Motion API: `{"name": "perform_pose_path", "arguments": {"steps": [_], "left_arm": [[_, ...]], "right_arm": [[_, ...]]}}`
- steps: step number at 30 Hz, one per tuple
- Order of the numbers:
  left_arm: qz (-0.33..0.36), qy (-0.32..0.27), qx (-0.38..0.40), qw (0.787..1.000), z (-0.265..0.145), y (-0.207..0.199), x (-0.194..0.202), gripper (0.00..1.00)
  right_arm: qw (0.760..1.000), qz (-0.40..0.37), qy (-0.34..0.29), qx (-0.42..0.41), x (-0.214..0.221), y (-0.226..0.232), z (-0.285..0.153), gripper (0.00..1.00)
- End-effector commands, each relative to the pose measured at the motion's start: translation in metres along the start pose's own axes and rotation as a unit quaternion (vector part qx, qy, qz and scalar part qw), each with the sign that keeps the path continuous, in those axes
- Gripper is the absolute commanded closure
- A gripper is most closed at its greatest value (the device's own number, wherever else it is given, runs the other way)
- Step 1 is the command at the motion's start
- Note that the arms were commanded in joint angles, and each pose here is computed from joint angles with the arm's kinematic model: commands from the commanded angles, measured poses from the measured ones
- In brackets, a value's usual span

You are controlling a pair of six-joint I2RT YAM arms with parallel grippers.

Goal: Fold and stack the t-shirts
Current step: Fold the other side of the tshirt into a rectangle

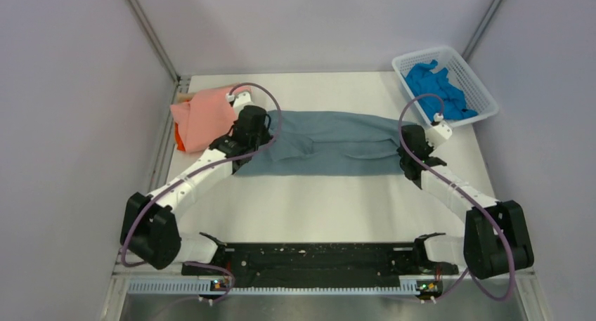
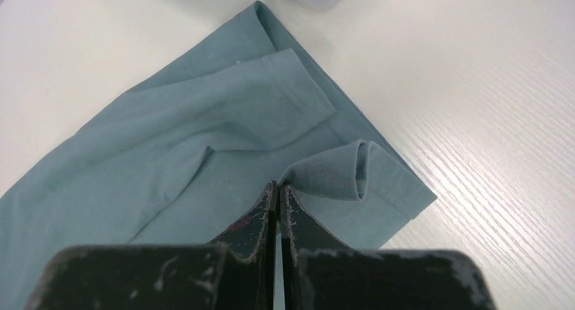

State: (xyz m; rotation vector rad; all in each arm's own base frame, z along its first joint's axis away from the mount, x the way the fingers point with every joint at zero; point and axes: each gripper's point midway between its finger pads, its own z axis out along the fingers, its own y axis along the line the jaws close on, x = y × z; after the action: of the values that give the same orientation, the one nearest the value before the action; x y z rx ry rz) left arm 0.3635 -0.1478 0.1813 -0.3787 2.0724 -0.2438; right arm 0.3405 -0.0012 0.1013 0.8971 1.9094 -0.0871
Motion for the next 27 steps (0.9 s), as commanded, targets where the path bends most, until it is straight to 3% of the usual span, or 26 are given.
{"name": "perform_pose_path", "arguments": {"steps": [1, 5, 11, 13, 17, 19, 21, 22, 24, 27], "left_arm": [[0.009, 0.004, -0.031, 0.999, 0.013, -0.002, -0.018, 1.00], [0.014, 0.024, -0.087, 0.996, 0.035, 0.018, -0.015, 1.00], [0.010, 0.069, -0.098, 0.993, 0.074, 0.024, -0.008, 1.00], [0.009, 0.085, -0.094, 0.992, 0.089, 0.022, -0.005, 1.00], [0.007, 0.117, -0.100, 0.988, 0.122, 0.019, 0.000, 1.00], [0.010, 0.145, -0.110, 0.983, 0.133, 0.022, 0.006, 0.85], [0.010, 0.163, -0.116, 0.980, 0.138, 0.020, 0.006, 0.49], [0.010, 0.167, -0.118, 0.979, 0.135, 0.019, 0.005, 0.39], [0.006, 0.162, -0.109, 0.981, 0.127, 0.016, -0.001, 0.30], [-0.009, 0.164, -0.066, 0.984, 0.108, 0.007, 0.001, 0.22]], "right_arm": [[0.999, 0.006, -0.042, -0.008, -0.030, 0.020, 0.011, 1.00], [0.999, 0.005, -0.047, -0.001, -0.032, 0.022, 0.022, 1.00], [0.999, 0.000, -0.039, 0.009, -0.026, 0.026, 0.040, 1.00], [0.999, -0.001, -0.036, 0.008, -0.024, 0.030, 0.046, 0.93], [0.999, -0.008, -0.033, 0.004, -0.026, 0.041, 0.055, 0.89], [0.999, -0.012, -0.031, 0.002, -0.029, 0.044, 0.054, 0.84], [0.999, -0.013, -0.032, -0.003, -0.032, 0.046, 0.051, 0.72], [0.999, -0.013, -0.032, -0.008, -0.034, 0.047, 0.047, 0.62], [0.999, -0.015, -0.032, -0.020, -0.038, 0.046, 0.038, 0.45], [0.998, -0.020, -0.026, -0.047, -0.039, 0.045, 0.022, 0.37]]}}
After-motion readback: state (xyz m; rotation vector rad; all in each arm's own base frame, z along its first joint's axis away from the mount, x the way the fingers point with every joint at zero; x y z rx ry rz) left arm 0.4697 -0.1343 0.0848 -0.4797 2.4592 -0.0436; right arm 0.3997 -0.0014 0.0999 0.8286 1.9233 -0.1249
